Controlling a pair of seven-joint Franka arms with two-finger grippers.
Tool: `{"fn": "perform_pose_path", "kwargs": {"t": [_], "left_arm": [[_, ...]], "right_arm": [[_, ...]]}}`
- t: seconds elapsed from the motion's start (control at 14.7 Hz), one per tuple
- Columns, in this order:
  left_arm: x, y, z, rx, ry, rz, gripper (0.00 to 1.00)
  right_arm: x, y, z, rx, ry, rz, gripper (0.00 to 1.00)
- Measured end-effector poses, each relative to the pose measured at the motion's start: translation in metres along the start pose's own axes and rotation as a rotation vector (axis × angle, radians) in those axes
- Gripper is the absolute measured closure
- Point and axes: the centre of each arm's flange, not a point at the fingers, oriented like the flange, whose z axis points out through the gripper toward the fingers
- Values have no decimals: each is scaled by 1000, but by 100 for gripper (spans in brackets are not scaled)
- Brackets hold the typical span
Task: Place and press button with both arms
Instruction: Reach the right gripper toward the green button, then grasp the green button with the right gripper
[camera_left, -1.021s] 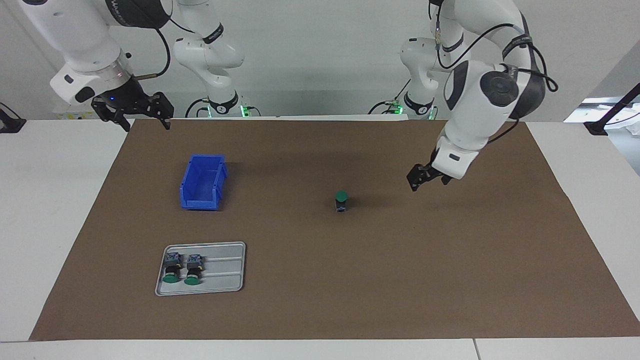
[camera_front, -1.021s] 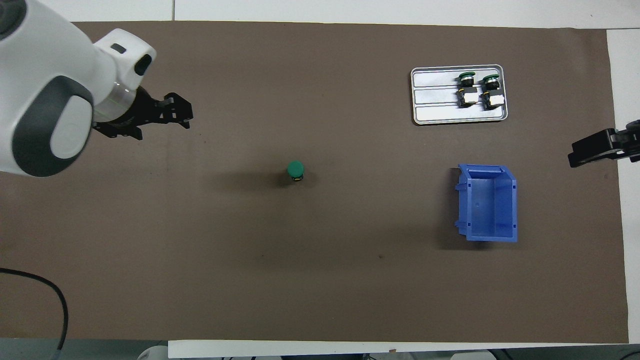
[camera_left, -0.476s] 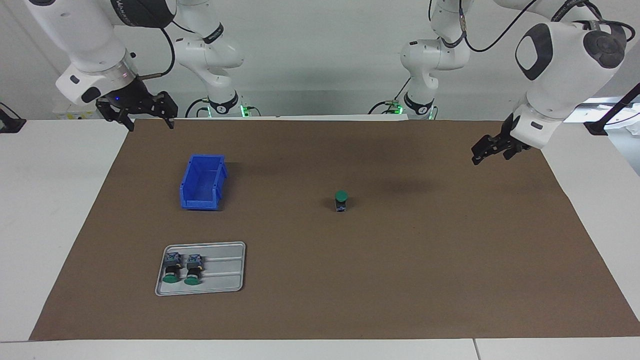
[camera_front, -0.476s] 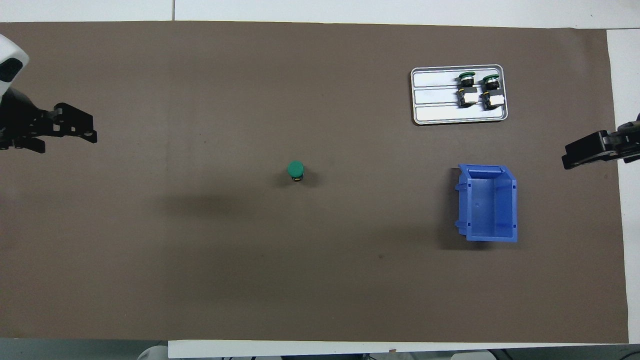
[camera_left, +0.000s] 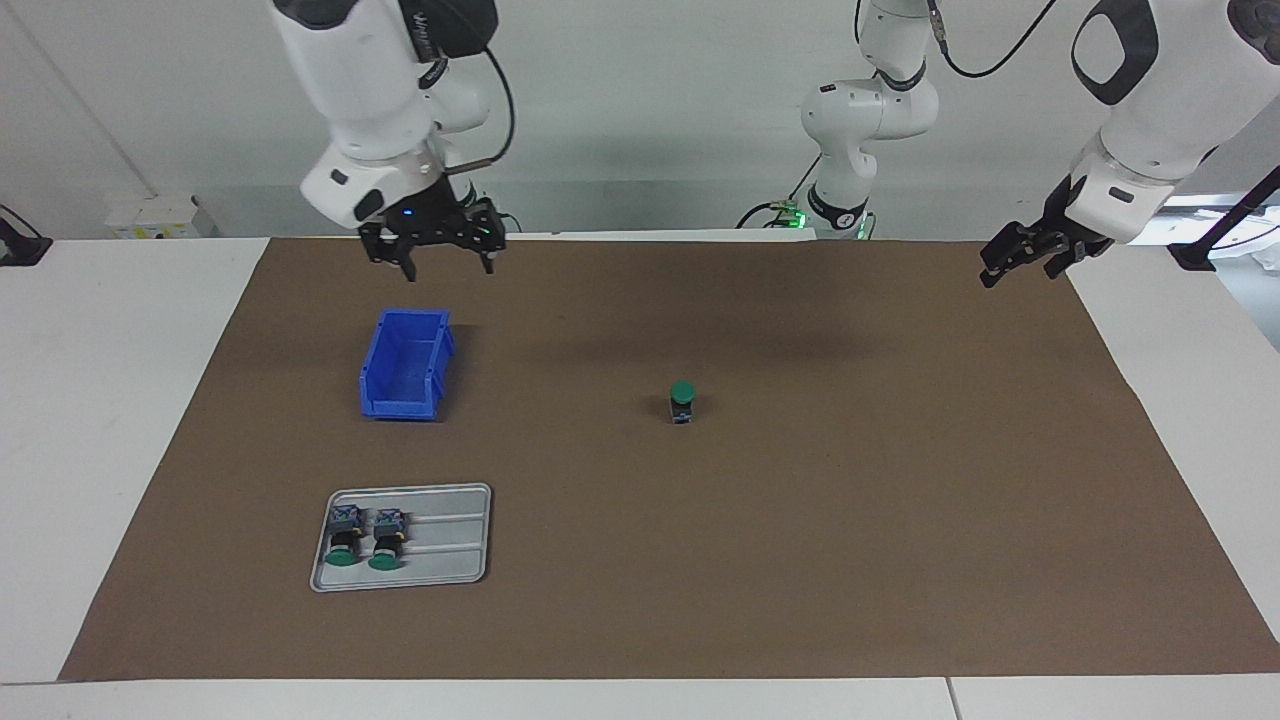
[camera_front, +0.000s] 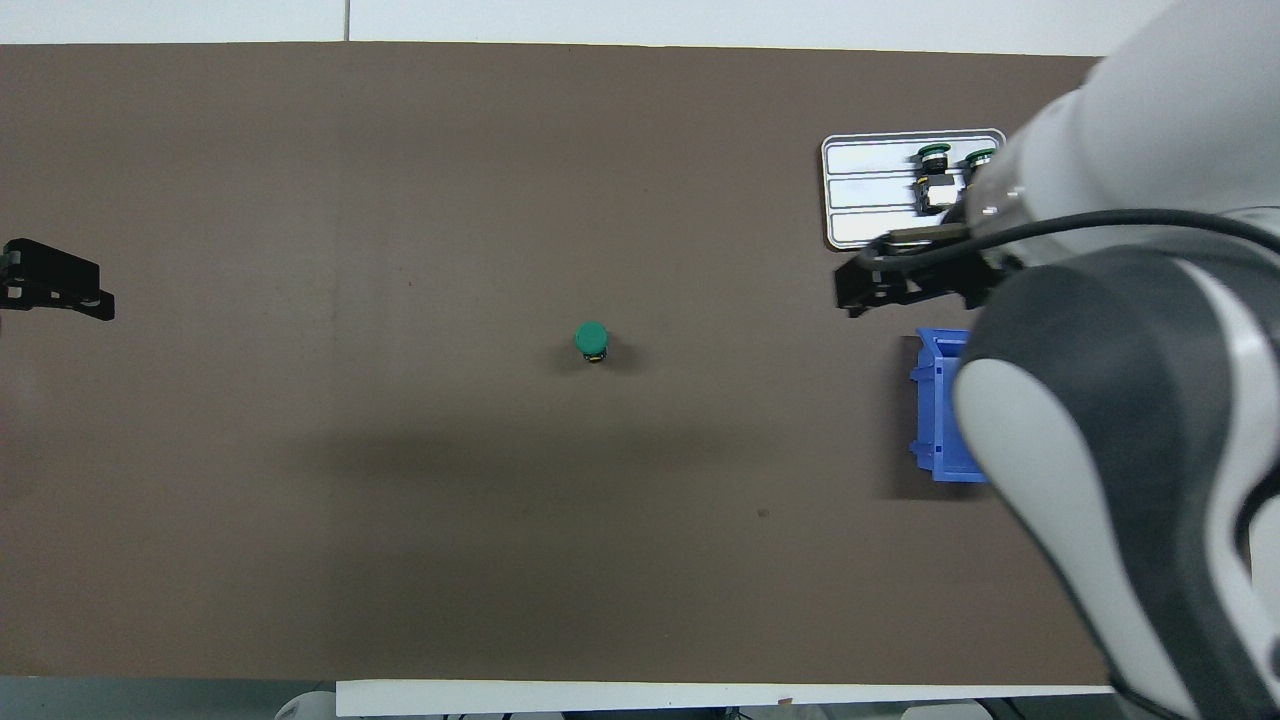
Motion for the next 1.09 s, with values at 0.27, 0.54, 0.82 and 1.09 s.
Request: {"fn": "perform_pose_path", "kwargs": {"t": [0.27,0.54,0.82,1.09], "left_arm": [[0,-1,7,11,-18,2,1],[0,-2,7,32,-17,6,0],[-2,0,5,41,-10,12,0],[-3,-11,-1,44,2,18,0]], "right_arm": [[30,-135,60,52,45,101,0],[47,-206,156,34,103,106,0],[42,-225,223,-8,147,43,0],[34,-220,259,-42,125,-67,1]]}}
